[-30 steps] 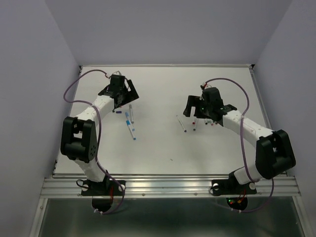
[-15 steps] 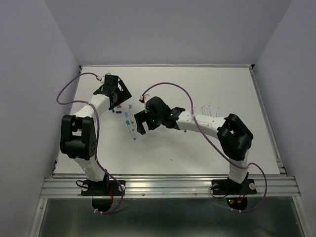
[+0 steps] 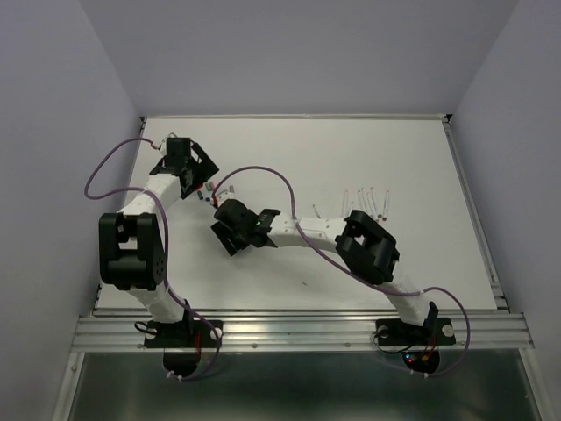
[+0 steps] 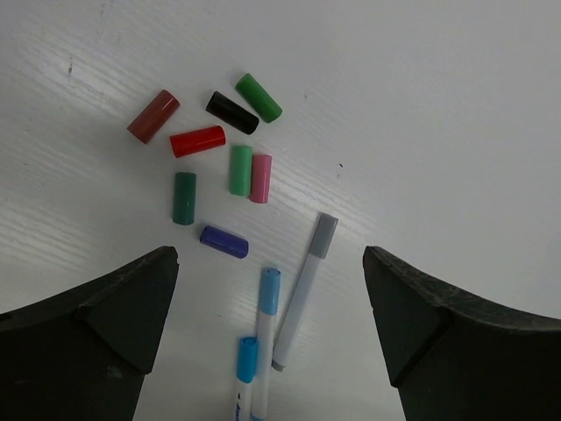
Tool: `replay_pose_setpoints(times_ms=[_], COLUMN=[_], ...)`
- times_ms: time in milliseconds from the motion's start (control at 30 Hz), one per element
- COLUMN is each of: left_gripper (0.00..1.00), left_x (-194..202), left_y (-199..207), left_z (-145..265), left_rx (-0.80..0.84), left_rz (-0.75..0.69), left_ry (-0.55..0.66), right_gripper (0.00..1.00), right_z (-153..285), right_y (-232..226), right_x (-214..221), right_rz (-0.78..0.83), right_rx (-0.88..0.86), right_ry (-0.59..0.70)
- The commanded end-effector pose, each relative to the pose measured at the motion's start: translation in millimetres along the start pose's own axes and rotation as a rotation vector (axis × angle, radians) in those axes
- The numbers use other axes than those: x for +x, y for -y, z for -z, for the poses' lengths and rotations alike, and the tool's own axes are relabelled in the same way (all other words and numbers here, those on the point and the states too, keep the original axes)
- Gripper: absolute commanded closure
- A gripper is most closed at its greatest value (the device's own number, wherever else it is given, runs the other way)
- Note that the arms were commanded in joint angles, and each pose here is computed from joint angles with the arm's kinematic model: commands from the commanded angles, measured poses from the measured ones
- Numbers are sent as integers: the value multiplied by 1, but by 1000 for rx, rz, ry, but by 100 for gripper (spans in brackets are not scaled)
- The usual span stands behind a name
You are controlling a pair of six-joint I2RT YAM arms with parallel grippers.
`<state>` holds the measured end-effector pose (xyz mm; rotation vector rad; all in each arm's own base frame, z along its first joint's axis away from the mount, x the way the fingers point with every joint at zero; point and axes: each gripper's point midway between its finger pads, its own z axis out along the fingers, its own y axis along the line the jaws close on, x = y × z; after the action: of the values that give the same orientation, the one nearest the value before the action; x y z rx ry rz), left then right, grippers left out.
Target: Open the pen caps
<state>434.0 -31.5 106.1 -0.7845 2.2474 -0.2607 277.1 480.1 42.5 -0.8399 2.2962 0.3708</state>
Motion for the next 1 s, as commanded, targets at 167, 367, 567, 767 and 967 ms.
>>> replay_pose_setpoints(times_ms=[167, 367, 567, 767, 967], left_gripper=[1, 1, 1, 1, 1], left_x=[-24, -32, -35, -28, -26], left_y=[3, -5, -9, 4, 20], left_z=[22, 27, 28, 34, 48], left_rx=[57, 56, 53, 133, 229], left_rz=[10, 31, 35, 32, 39], left_ry=[78, 101, 107, 75, 68], right_gripper=[56, 62, 94, 99, 99], right_z=[-11, -15, -13, 12, 65], right_y=[1, -1, 0, 4, 11], right_x=[1, 12, 13, -4, -40], right_rz=[11, 13, 18, 43, 11], right_rx=[86, 97, 95, 83, 36], right_ry=[-12, -30, -34, 22, 189])
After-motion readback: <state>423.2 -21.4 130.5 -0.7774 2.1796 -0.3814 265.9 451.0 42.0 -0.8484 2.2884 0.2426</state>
